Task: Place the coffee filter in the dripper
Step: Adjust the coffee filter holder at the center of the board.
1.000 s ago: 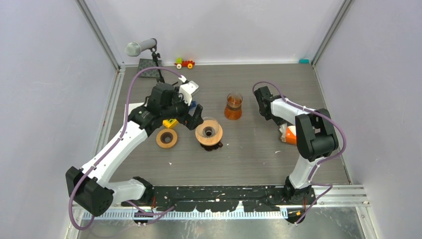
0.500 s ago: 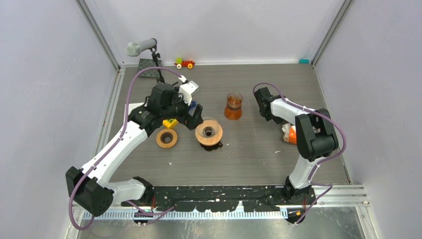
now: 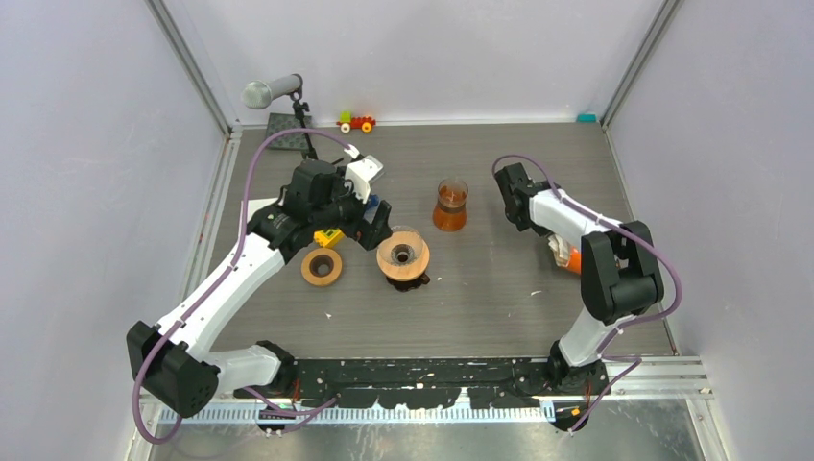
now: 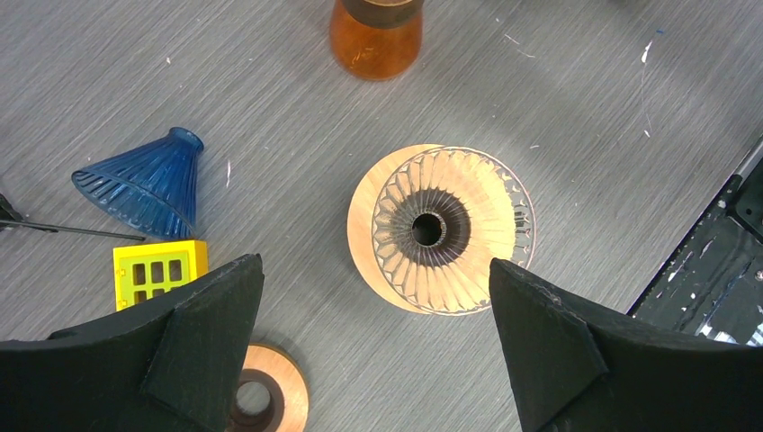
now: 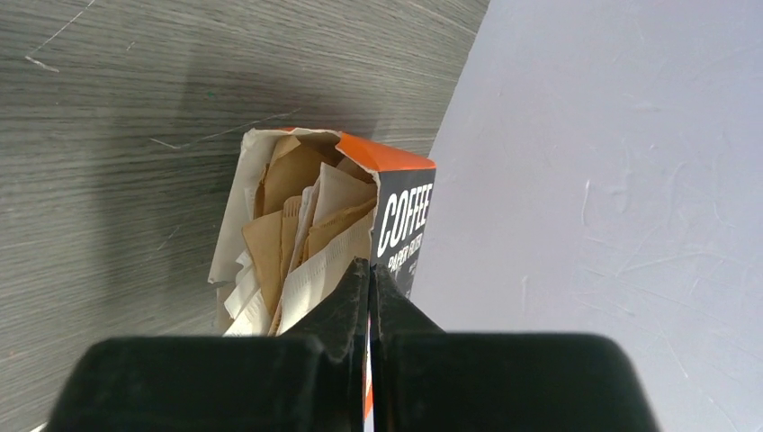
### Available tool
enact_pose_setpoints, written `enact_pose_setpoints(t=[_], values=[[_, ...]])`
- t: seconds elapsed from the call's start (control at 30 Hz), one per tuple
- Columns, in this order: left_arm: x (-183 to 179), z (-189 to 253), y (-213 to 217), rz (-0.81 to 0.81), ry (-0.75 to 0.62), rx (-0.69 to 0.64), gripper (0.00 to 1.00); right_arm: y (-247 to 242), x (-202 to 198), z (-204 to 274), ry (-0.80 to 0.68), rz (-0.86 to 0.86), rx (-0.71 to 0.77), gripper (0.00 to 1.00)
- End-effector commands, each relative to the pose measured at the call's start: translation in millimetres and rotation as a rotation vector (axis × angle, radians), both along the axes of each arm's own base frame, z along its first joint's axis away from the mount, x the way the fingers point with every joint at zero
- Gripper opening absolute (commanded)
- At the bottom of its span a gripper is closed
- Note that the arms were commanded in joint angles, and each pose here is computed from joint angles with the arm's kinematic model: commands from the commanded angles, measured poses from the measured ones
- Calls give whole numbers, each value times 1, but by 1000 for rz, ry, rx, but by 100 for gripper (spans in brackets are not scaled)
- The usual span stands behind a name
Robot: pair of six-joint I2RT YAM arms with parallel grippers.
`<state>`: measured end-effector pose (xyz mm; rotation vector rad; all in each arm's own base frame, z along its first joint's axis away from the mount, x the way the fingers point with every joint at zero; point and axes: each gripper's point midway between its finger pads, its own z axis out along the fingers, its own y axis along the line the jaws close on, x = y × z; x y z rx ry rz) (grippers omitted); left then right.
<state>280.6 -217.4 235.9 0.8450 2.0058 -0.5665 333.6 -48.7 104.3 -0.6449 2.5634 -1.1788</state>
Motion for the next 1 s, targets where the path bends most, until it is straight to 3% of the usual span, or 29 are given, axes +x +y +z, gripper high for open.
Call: enact_pose_setpoints(t=[0.0,0.5,0.87,0.97], values=[[8,14,-1,2,-70,-16,99,3,4,34,-77,10,48,2],[14,11,-3,-5,-52,9,98,49,3,106,-337,70,529,1],[13,18,-8,-11,-44,-29,98,28,11,63,-340,-92,912,1],[11,20,-10,-17,-39,-39,98,26,9,50,-321,-103,954,1]])
